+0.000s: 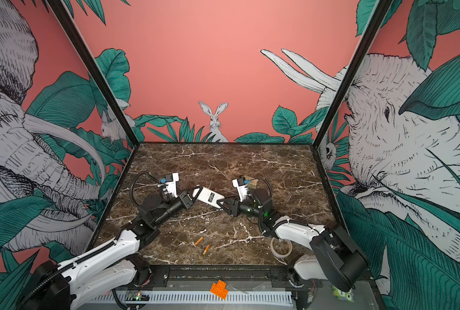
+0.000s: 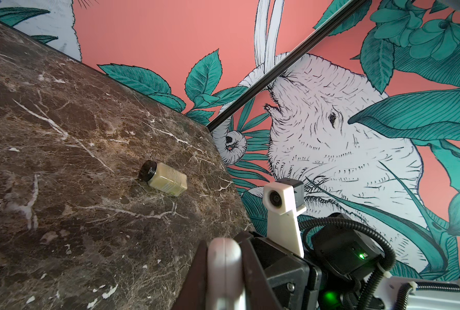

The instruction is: Load the batteries into the remote control

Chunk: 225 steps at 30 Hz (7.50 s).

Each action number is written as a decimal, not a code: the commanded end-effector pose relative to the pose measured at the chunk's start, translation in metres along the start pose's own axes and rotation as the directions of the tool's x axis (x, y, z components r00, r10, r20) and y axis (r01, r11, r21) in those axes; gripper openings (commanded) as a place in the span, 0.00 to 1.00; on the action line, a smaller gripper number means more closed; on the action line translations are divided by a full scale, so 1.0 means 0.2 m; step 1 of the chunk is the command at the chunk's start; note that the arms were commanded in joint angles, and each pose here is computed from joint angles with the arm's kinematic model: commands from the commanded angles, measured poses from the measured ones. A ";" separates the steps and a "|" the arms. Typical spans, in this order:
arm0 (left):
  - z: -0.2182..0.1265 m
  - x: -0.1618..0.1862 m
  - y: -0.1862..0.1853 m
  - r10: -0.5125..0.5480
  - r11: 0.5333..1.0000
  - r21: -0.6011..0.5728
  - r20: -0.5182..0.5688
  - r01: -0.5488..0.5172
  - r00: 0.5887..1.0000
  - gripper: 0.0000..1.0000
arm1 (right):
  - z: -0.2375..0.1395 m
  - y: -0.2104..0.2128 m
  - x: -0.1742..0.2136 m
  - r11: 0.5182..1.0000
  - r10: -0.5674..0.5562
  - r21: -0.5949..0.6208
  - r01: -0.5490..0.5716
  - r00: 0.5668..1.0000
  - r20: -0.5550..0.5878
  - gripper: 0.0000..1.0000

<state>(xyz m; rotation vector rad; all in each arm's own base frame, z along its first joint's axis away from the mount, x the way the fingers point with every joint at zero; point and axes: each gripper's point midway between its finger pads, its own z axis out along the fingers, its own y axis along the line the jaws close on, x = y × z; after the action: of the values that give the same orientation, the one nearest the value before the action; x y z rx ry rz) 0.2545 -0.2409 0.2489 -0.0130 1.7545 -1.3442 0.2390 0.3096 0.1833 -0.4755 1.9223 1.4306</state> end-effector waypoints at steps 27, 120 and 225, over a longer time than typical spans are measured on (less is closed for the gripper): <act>-0.01 -0.05 -0.11 0.002 0.995 0.100 0.036 -0.005 0.999 0.00 | -0.01 0.09 -0.10 0.994 -0.001 -0.104 0.008 0.998 0.065 0.20; -0.03 0.29 0.49 -0.002 0.954 -0.298 -0.149 -0.043 0.989 0.00 | -0.24 -0.65 0.37 0.944 0.288 0.155 -0.291 0.957 0.040 0.62; -0.49 0.53 0.66 0.018 0.822 -0.491 -0.485 -0.288 0.875 0.49 | -0.02 -0.04 0.20 0.679 -0.509 0.093 0.728 0.559 -0.654 0.86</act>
<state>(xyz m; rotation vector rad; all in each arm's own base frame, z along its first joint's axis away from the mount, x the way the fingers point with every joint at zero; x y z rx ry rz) 0.1921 -0.1670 0.0801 0.1495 2.4441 -0.7125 0.2063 0.2990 0.1490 -1.3035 2.1093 0.3953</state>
